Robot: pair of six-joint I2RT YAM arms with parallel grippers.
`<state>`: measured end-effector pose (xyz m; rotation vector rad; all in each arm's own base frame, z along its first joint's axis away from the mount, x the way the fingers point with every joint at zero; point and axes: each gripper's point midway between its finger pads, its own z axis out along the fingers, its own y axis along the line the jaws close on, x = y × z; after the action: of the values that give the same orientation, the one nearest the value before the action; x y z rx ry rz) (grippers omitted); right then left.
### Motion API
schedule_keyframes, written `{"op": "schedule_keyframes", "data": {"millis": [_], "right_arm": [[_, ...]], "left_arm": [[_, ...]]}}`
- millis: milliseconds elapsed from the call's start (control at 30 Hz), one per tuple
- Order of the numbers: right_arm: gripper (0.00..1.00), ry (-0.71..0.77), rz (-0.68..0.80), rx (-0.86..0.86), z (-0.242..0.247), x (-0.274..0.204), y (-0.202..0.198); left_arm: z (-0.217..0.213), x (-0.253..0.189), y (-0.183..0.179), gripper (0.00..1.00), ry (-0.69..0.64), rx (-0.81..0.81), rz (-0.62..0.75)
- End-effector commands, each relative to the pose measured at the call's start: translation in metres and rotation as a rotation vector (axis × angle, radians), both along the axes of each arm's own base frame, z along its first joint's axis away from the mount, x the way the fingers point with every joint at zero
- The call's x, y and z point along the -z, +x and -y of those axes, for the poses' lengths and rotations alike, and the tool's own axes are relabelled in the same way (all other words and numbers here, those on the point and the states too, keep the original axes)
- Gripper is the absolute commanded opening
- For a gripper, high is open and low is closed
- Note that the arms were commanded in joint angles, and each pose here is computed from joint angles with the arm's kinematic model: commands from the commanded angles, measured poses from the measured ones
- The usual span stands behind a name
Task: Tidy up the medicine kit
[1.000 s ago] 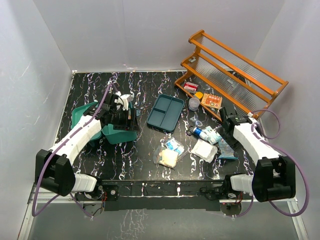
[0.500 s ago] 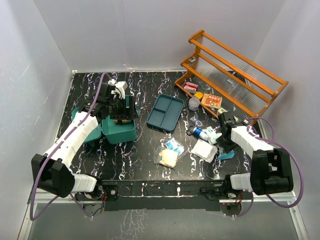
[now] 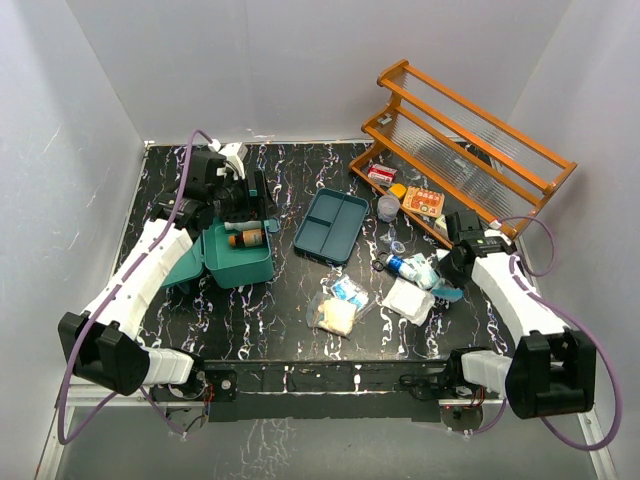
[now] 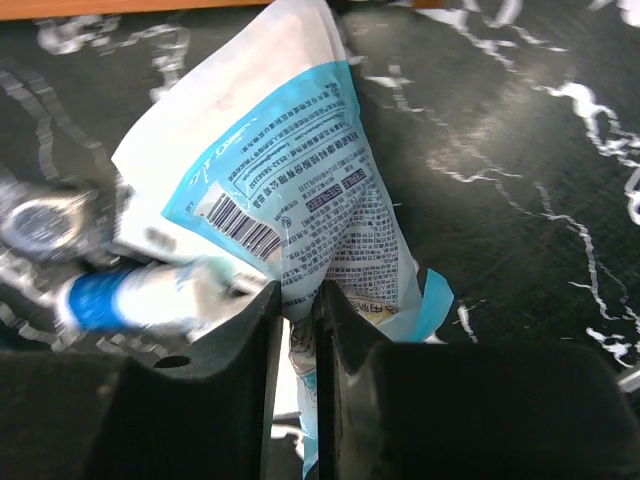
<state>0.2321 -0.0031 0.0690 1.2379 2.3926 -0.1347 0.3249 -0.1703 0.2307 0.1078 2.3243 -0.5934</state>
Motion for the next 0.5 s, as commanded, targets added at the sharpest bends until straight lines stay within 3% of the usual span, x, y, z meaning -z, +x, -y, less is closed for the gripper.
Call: {"op": "schedule_keyframes", "data": {"millis": [0, 133, 233, 300, 467], "right_arm": [[0.17, 0.104, 0.167, -0.166, -0.026, -0.045, 0.029], [0.17, 0.21, 0.251, -0.343, -0.056, -0.063, 0.043], [0.17, 0.273, 0.321, -0.496, -0.084, -0.078, 0.055], [0.17, 0.291, 0.372, -0.622, -0.111, -0.09, 0.061], [0.17, 0.276, 0.478, -0.905, -0.186, -0.121, 0.074]], "left_arm": [[0.01, -0.031, 0.008, 0.81, -0.082, -0.013, 0.056], [0.009, -0.035, 0.011, 0.88, -0.112, -0.054, 0.051], [0.002, -0.038, 0.015, 0.98, -0.147, -0.112, 0.036], [-0.002, -0.041, 0.018, 0.99, -0.2, -0.132, 0.019], [0.026, -0.05, 0.007, 0.99, -0.366, 0.038, -0.053]]}}
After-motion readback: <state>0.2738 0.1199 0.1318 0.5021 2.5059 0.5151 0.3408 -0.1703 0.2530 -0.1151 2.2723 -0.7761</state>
